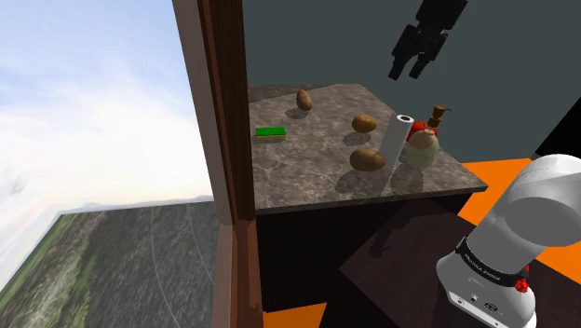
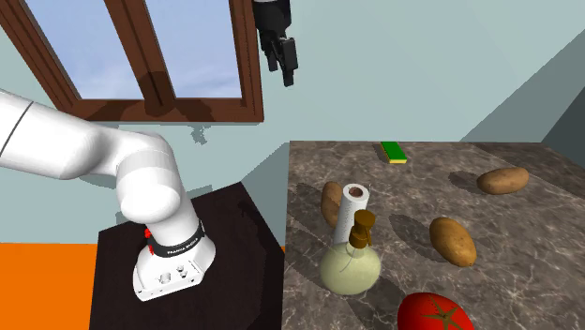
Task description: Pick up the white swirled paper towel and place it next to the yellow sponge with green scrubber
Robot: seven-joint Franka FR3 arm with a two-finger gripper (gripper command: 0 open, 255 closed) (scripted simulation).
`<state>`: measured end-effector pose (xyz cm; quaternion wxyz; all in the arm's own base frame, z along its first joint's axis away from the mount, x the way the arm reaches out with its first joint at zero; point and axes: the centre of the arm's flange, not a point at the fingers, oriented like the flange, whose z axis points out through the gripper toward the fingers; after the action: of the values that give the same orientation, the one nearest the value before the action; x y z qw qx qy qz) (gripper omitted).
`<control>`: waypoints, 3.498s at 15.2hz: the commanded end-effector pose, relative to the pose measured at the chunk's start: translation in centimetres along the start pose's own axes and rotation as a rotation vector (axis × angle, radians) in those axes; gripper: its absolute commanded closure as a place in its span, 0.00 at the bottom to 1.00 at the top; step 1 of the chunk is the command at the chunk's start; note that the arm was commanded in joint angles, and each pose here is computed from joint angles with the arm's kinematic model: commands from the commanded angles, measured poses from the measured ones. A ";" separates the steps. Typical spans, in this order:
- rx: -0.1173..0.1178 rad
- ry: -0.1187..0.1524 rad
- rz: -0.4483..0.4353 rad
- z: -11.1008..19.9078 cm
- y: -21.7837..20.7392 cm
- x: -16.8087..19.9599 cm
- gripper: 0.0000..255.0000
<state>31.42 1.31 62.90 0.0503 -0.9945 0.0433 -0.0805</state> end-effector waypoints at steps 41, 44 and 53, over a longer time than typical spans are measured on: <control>0.000 0.098 -0.058 20.5 27.7 0.9 0.00; 0.000 0.098 -0.058 20.5 27.7 0.9 1.00; 0.000 0.098 -0.058 19.5 27.6 1.1 1.00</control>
<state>33.55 -24.40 40.61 0.0457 -0.9902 0.0169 -0.1308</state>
